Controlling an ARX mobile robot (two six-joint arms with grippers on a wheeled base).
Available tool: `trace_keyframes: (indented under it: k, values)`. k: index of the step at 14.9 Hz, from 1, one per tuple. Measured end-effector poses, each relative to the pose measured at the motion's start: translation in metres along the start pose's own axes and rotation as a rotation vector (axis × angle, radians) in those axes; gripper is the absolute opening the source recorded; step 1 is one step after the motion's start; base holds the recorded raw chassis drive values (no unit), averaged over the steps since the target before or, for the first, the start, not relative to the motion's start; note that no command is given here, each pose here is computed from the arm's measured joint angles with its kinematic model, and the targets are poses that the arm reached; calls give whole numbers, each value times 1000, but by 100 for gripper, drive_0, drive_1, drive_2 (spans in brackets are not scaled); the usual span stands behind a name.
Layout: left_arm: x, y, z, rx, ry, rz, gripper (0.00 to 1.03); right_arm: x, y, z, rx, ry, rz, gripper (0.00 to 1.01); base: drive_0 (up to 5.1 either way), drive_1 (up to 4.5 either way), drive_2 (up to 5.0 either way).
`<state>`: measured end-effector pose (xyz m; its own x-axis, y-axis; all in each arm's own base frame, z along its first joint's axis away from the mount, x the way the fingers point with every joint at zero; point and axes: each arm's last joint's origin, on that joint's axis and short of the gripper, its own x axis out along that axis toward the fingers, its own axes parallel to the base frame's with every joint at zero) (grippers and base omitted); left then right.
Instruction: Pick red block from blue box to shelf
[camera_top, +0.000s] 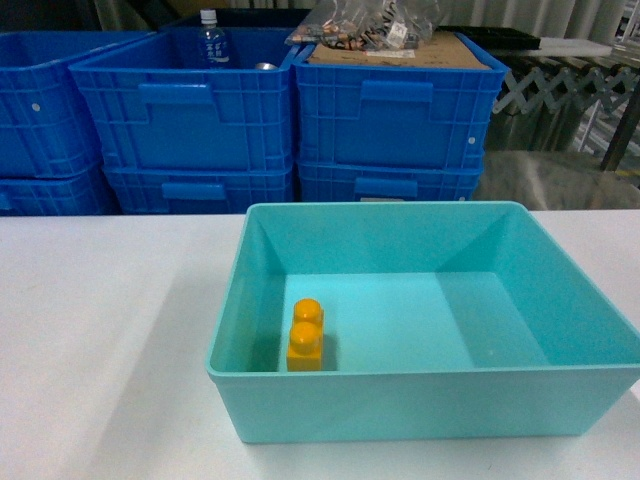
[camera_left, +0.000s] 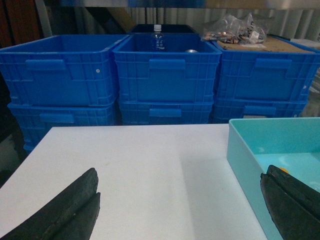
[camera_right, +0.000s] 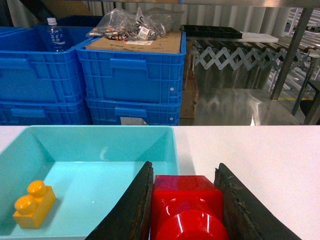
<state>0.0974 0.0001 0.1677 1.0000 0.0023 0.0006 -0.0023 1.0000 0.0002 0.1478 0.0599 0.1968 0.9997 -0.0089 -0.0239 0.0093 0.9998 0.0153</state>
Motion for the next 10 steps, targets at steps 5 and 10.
trace_keyframes:
  k: [5,10]
  values:
    - [0,0,0,0,0,-2,98,-16,-34,-14,7,-14,5,29,0,0,0]
    - [0,0,0,0,-1,-2,98,-27,-49,-22,9,-19,3,29,0,0,0]
